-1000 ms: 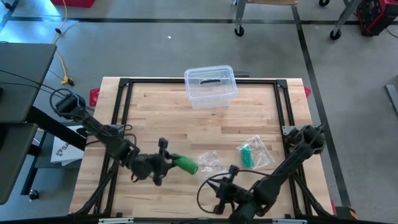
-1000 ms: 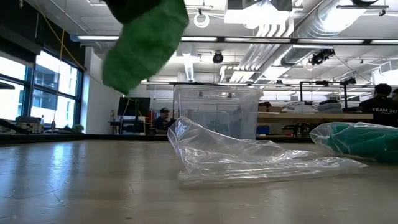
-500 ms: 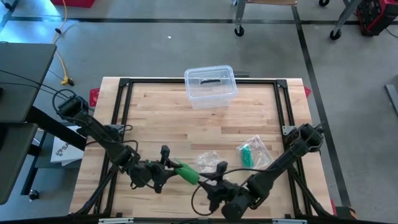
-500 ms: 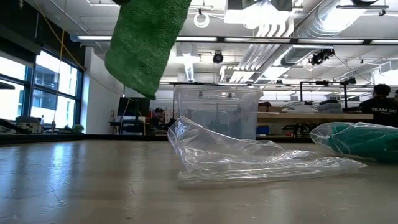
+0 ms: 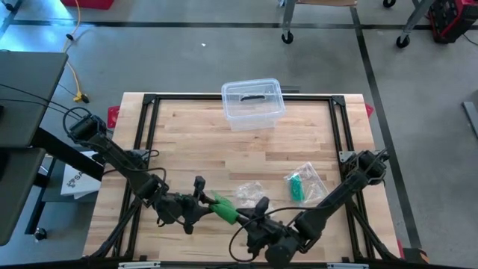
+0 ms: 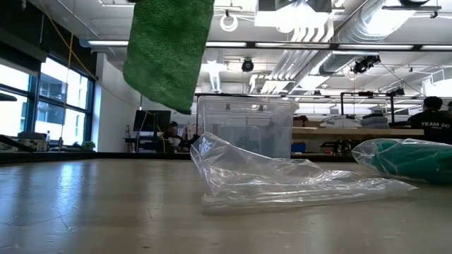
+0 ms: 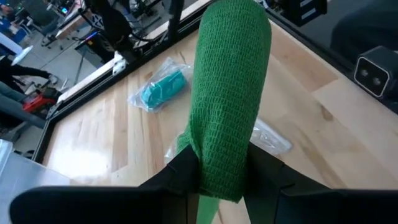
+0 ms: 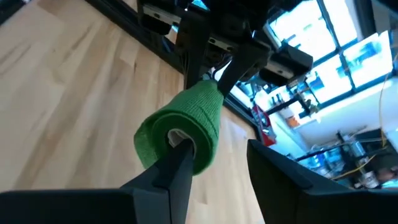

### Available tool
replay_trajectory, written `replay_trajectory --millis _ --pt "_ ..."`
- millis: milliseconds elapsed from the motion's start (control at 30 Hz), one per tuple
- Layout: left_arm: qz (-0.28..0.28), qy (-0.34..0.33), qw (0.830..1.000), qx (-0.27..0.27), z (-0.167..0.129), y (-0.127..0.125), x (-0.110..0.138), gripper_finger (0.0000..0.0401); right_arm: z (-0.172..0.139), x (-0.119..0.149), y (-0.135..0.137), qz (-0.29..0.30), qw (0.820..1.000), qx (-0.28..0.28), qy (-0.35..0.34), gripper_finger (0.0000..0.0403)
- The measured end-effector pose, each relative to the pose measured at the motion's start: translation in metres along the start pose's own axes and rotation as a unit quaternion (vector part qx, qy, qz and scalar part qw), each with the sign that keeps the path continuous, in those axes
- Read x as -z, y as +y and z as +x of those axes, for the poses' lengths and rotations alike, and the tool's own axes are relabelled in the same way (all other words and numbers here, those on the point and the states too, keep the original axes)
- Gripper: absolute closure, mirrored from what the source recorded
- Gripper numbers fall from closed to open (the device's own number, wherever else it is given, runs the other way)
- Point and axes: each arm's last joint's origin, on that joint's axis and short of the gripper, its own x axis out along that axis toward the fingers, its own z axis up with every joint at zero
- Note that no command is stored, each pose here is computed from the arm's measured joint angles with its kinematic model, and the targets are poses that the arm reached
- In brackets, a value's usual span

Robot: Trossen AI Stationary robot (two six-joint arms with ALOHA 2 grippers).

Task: Roll bandage
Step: Roll the green bandage

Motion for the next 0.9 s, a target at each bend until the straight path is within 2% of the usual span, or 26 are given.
replay_trajectory --millis 233,533,633,733,833,900 --pt "-0.025 -0.003 0.999 0.023 0.0016 0.001 0.0001 0.0316 0.0034 0.0001 -0.0011 -0.068 0.998 -0.013 -0.004 0.0261" --pt "-0.053 -0.005 0.997 0.055 0.0052 0.0044 0.0006 0.0316 0.0064 0.0016 0.0051 -0.087 0.996 -0.024 -0.006 0.0268" --pt "-0.058 -0.012 0.996 0.062 0.0055 0.0047 -0.0006 0.0316 0.007 0.0017 0.0055 -0.079 0.996 -0.035 -0.009 0.0291" --pt "-0.065 -0.018 0.996 0.063 0.0062 0.006 -0.0018 0.0309 0.0071 0.0016 0.0058 -0.066 0.997 -0.044 -0.011 0.033" --pt "-0.067 -0.02 0.995 0.066 0.0064 0.0061 -0.0021 0.0289 0.0074 0.0017 0.0056 -0.053 0.998 -0.044 -0.01 0.0377" --pt "-0.075 -0.019 0.995 0.066 0.007 0.0071 -0.0019 0.0271 0.0074 0.0018 0.0053 -0.04 0.998 -0.039 -0.008 0.0393"
